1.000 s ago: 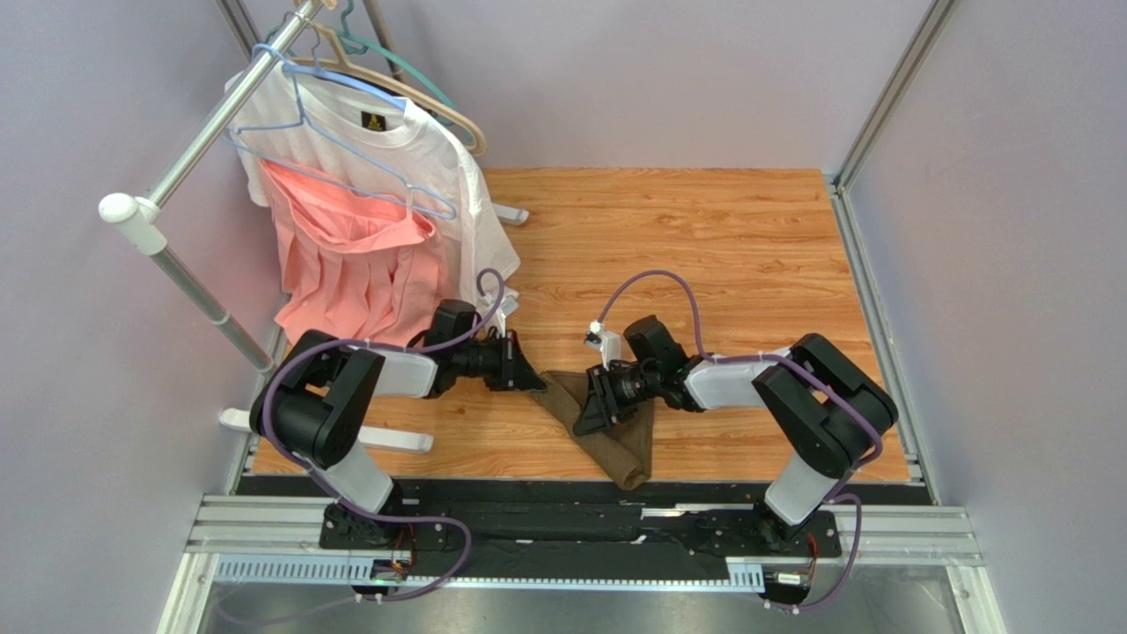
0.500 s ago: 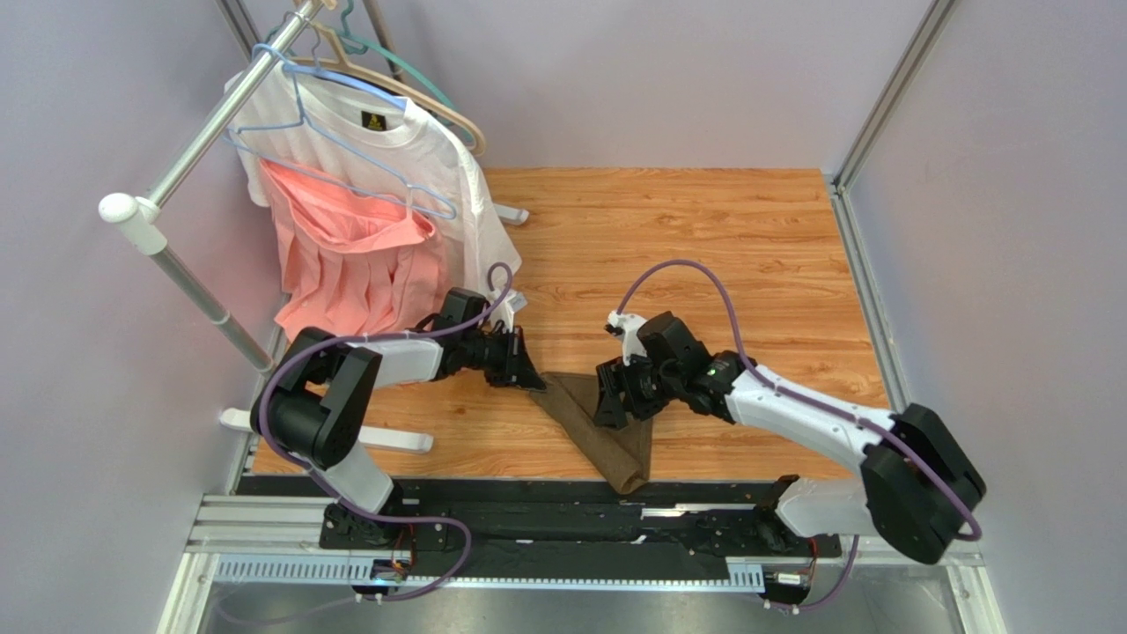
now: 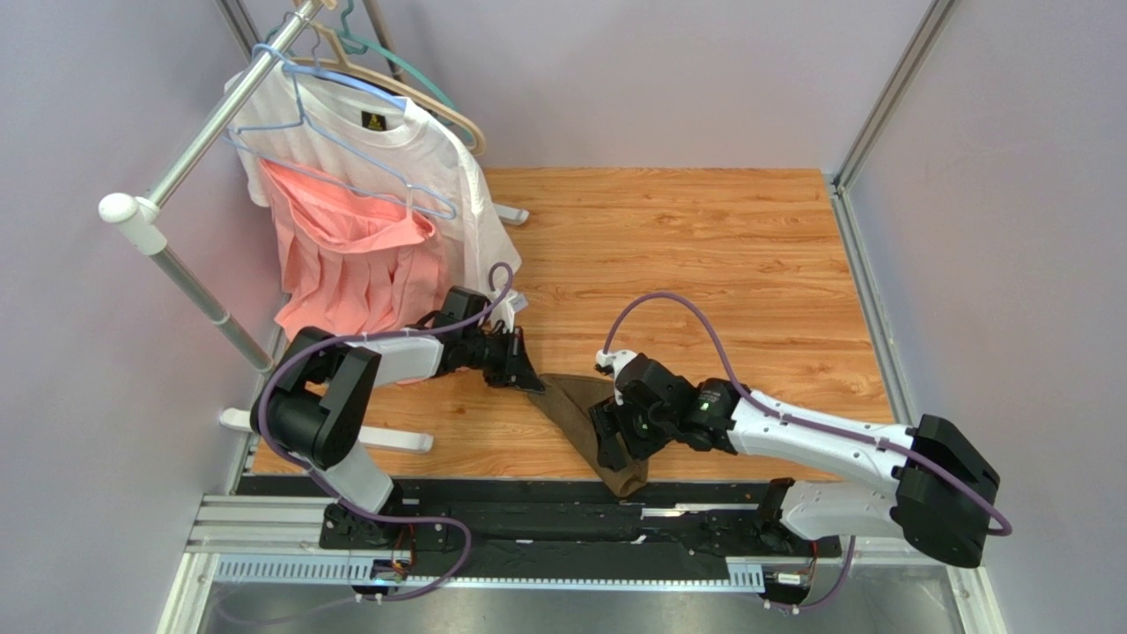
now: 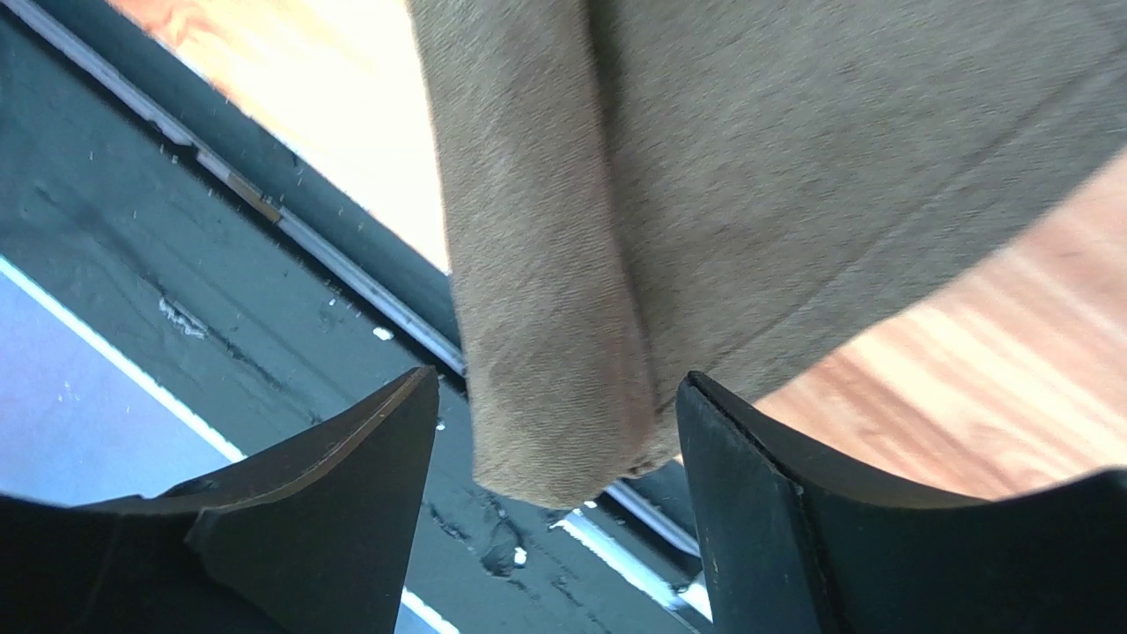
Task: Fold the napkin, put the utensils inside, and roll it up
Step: Roll the napkin with the utensil
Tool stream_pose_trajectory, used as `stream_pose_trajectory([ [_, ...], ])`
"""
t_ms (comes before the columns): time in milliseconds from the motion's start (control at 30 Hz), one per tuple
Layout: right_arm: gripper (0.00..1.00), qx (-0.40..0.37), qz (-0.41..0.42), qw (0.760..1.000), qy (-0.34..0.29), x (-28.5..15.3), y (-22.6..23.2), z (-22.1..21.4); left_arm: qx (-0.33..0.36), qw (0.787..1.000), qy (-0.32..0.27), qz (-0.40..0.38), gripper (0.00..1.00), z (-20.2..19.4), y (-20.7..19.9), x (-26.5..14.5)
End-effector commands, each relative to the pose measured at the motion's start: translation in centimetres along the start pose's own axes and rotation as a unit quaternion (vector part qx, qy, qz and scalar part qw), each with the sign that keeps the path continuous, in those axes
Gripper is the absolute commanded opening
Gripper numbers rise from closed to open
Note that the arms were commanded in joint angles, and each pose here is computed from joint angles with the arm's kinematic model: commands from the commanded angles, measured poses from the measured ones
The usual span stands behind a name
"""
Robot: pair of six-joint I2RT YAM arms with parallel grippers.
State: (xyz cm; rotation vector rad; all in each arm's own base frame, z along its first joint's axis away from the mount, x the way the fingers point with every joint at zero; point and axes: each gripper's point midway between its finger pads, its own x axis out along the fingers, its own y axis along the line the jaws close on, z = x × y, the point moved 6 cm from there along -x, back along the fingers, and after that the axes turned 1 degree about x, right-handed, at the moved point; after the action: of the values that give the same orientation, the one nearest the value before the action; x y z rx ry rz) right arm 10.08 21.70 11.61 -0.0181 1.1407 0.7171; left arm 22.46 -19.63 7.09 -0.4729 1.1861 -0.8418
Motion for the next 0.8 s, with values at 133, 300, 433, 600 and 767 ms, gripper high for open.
stream_pose_trajectory([
  [133, 0.68, 0.001, -0.023, 0.999, 0.030, 0.7, 1.5, -1.4, 0.004, 1.000, 0.012, 0.011, 0.00, -0.2, 0.1, -0.1],
  [300, 0.68, -0.002, -0.059, 0.998, 0.030, 0.8, 1.2, -1.6, 0.005, 1.000, 0.012, 0.011, 0.00, -0.3, 0.1, -0.2],
  [433, 0.55, -0.006, -0.047, 0.998, 0.032, 1.4, 1.8, -1.5, 0.004, 1.000, 0.013, 0.011, 0.00, -0.3, 0.1, -0.2],
  [600, 0.29, -0.017, -0.043, 0.998, 0.037, 1.1, 3.0, -1.0, 0.001, 1.000, 0.016, 0.012, 0.00, -0.4, 0.2, -0.1],
  [767, 0.06, -0.006, -0.046, 0.997, 0.055, 0.8, 3.4, -0.9, 0.001, 1.000, 0.016, 0.014, 0.00, -0.4, 0.3, -0.1],
])
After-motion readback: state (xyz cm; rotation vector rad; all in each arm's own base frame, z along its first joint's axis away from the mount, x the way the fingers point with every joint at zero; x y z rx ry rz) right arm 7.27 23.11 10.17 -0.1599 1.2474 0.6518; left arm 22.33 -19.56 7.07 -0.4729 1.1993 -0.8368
